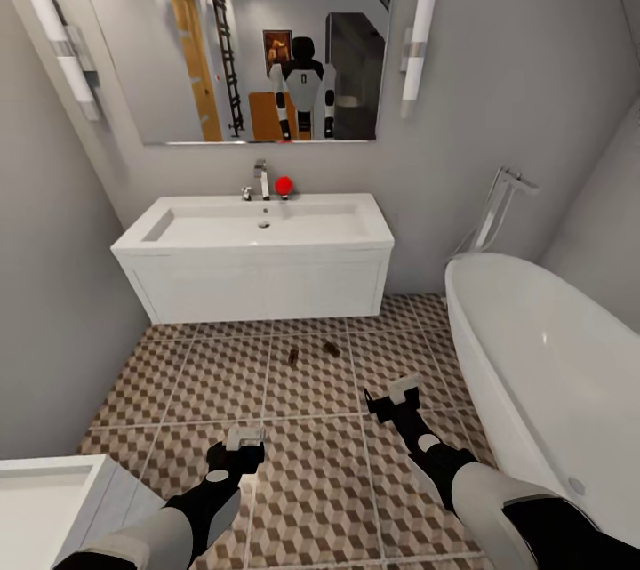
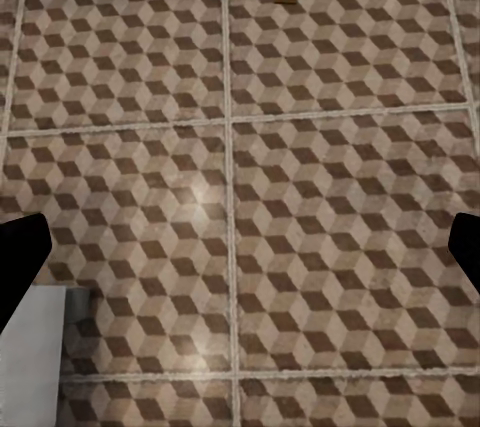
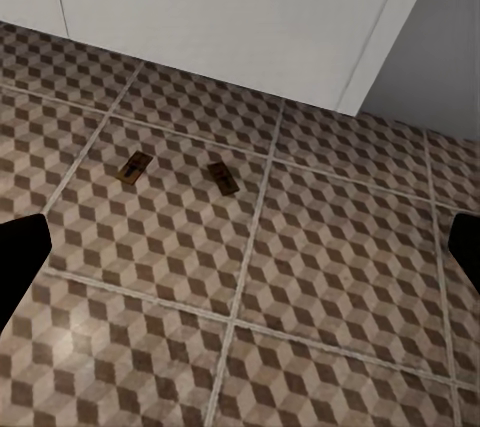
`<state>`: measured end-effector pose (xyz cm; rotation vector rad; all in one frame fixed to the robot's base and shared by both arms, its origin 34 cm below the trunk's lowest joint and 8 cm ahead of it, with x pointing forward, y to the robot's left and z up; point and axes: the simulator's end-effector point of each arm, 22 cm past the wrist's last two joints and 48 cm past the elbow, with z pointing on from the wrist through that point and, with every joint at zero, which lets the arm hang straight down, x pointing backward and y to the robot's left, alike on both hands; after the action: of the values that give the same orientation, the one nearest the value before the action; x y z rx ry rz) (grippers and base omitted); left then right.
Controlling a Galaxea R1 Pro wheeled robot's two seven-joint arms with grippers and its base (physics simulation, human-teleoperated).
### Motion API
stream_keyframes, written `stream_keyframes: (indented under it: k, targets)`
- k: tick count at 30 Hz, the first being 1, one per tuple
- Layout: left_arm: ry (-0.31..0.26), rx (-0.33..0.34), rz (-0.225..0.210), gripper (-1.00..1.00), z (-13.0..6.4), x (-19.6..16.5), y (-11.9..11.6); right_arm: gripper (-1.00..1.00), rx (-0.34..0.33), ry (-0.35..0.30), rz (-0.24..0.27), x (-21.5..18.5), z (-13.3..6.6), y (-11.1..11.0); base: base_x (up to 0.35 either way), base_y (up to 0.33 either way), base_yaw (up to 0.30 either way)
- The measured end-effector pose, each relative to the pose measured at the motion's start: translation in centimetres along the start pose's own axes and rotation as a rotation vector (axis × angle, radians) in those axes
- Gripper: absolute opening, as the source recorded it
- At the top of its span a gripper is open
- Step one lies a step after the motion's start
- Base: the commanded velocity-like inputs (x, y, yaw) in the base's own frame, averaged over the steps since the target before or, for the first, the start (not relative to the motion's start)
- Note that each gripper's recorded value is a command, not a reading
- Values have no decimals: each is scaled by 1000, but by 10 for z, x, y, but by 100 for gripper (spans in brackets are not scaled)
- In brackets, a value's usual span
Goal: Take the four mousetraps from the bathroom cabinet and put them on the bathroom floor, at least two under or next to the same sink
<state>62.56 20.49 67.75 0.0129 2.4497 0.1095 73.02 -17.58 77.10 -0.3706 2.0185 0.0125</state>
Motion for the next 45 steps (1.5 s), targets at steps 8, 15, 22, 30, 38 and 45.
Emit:
stream_keyframes:
  k: [8, 15, 22, 30, 38, 45]
  targets:
    - [-8, 0, -1, 100, -9, -7, 1, 100, 2, -8, -1, -11, -7, -2, 0, 0, 0]
    - [-13, -1, -1, 100, -17, -12, 2, 100, 4, -15, -2, -20, -13, -3, 0, 0, 0]
    - [-20, -1, -1, 100, -25, -18, 3, 100, 6, -22, -4, -28, -18, -4, 0, 0, 0]
    - [-28, -1, -2, 100, -33, -24, 3, 100, 8, -30, -5, -38, -25, -6, 0, 0, 0]
    - [-36, -1, -2, 100, -42, -29, 4, 100, 10, -38, -6, -46, -31, -7, 0, 0, 0]
    - [-43, -2, -3, 100, -49, -34, 5, 100, 12, -45, -8, -54, -37, -8, 0, 0, 0]
